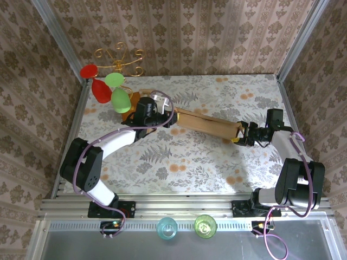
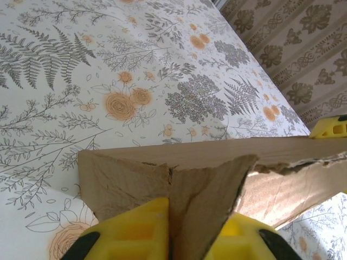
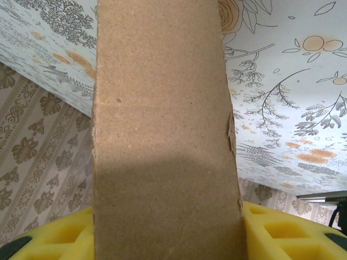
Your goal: Fold the paper box
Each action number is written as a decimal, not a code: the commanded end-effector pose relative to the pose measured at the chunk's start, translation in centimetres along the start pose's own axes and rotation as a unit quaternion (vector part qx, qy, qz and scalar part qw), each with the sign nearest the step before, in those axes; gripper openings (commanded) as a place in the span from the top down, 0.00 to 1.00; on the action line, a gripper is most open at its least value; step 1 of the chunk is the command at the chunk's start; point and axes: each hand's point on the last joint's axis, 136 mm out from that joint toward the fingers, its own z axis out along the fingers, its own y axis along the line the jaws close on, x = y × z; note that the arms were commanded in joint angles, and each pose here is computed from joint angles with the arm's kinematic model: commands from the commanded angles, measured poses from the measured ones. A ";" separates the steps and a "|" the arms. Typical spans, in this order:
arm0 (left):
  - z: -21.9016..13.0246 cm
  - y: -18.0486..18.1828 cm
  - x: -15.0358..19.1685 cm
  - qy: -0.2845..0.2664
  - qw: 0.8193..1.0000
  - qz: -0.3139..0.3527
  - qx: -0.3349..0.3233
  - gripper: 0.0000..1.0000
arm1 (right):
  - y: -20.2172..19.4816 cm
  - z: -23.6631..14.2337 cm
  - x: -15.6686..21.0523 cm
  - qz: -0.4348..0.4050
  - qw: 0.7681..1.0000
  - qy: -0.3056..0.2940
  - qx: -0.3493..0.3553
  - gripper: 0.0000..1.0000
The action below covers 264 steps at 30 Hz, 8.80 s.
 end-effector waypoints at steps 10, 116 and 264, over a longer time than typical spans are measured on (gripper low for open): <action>-0.1 -0.4 0.0 0.047 0.998 0.010 -0.045 1.00 | 0.2 0.1 0.3 0.012 1.000 0.018 -0.002 0.45; -5.1 0.7 2.5 0.197 0.954 -0.123 -0.191 1.00 | 9.7 -2.7 5.5 -0.828 0.495 -0.140 0.222 0.69; -11.7 0.3 -0.6 0.145 0.972 -0.039 -0.180 0.61 | 0.5 -3.3 4.3 -0.693 0.651 -0.295 0.096 1.00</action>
